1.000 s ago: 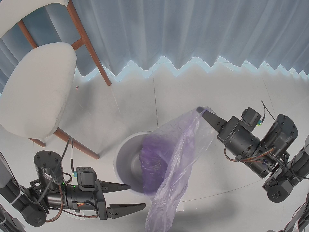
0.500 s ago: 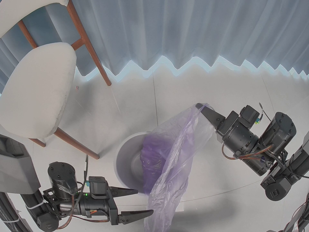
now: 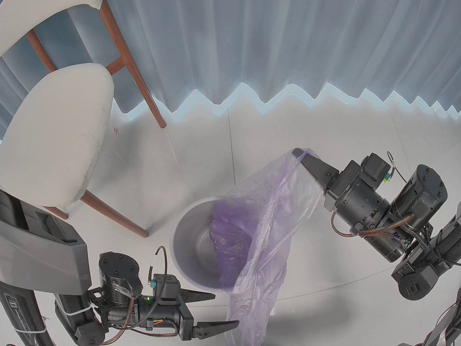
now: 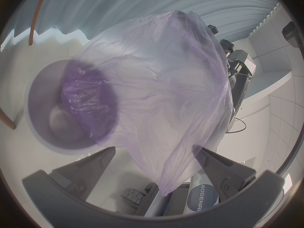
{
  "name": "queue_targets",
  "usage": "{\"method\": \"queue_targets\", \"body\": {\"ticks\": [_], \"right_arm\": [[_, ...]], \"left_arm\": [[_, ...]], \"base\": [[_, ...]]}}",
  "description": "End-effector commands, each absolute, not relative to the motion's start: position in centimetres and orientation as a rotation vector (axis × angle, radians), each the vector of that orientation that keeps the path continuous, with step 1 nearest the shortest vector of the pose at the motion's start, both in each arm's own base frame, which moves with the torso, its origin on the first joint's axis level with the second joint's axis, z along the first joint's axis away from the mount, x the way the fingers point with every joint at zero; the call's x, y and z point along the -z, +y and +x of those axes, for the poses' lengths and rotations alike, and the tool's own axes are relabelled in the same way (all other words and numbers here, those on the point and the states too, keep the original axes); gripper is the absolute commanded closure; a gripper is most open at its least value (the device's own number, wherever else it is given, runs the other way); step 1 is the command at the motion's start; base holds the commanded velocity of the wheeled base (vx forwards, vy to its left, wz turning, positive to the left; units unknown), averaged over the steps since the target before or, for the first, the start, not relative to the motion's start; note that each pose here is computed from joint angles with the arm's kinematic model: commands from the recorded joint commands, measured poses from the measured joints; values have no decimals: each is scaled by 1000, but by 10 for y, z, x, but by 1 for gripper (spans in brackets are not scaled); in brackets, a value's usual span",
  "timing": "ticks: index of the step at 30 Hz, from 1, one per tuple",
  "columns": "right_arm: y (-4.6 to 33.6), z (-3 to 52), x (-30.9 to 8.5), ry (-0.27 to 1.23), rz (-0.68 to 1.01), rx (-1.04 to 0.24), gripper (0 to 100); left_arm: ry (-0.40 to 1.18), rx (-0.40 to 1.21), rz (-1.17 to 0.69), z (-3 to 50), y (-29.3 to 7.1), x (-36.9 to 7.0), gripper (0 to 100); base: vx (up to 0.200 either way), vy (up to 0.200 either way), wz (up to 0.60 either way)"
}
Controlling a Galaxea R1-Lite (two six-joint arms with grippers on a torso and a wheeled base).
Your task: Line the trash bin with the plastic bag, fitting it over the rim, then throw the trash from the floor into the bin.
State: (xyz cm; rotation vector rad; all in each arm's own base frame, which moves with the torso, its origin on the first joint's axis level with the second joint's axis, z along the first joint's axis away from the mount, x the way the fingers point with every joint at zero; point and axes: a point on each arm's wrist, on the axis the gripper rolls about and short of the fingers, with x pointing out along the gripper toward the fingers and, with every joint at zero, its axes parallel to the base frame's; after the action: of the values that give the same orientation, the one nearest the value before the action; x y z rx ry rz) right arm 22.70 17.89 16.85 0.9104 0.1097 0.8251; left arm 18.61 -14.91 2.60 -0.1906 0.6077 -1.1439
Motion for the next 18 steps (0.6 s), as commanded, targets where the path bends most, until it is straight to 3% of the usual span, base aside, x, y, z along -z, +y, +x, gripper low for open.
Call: {"method": "queue_targets", "body": {"ticks": [1, 18], "right_arm": [[182, 224, -170, 113, 933, -845, 100], [182, 224, -172, 109, 941, -850, 100]], "left_arm": [[620, 1162, -188, 189, -157, -20, 0], [589, 1216, -169, 200, -186, -10, 0]], "base": [[0, 0, 0], [0, 0, 0]]}}
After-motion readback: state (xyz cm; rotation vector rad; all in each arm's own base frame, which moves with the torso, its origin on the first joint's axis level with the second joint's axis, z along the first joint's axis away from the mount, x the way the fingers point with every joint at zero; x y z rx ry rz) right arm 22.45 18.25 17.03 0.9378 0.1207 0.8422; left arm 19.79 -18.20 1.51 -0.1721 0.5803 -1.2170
